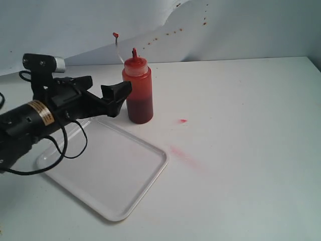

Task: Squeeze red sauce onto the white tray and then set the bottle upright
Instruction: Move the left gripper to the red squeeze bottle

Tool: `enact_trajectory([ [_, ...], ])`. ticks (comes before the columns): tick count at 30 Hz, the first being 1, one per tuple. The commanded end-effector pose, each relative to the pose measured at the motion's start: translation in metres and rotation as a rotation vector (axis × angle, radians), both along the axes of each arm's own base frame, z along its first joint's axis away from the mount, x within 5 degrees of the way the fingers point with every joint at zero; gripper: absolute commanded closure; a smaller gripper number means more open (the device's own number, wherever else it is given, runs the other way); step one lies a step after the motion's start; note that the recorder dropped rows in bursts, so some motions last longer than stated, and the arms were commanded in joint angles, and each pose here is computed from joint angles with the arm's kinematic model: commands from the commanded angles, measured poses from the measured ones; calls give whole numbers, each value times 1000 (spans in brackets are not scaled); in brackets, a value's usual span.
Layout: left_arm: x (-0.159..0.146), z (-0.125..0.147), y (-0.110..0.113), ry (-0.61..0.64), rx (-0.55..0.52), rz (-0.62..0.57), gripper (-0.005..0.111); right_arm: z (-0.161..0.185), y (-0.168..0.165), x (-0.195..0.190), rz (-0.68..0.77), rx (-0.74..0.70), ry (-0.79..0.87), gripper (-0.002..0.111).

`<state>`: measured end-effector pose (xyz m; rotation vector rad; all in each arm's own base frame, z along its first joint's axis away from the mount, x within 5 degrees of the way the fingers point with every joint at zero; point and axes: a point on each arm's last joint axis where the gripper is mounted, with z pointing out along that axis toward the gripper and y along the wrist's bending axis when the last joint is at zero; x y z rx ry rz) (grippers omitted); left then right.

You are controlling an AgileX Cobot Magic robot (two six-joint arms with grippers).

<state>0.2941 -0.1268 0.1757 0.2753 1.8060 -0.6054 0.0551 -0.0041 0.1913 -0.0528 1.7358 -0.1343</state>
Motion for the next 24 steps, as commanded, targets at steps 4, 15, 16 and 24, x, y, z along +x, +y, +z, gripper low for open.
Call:
enact_trajectory([
  [4, 18, -77, -3, -100, 3, 46, 2, -1, 0, 0, -6, -8, 0, 108],
  [15, 76, -128, -28, -136, 0, 2, 2, -1, 0, 0, -6, -8, 0, 108],
  [16, 79, -128, -29, -144, -1, 2, 2, -1, 0, 0, -6, -8, 0, 108],
  [24, 102, -121, -39, -153, 26, -11, 2, -1, 0, 0, -6, -8, 0, 108],
])
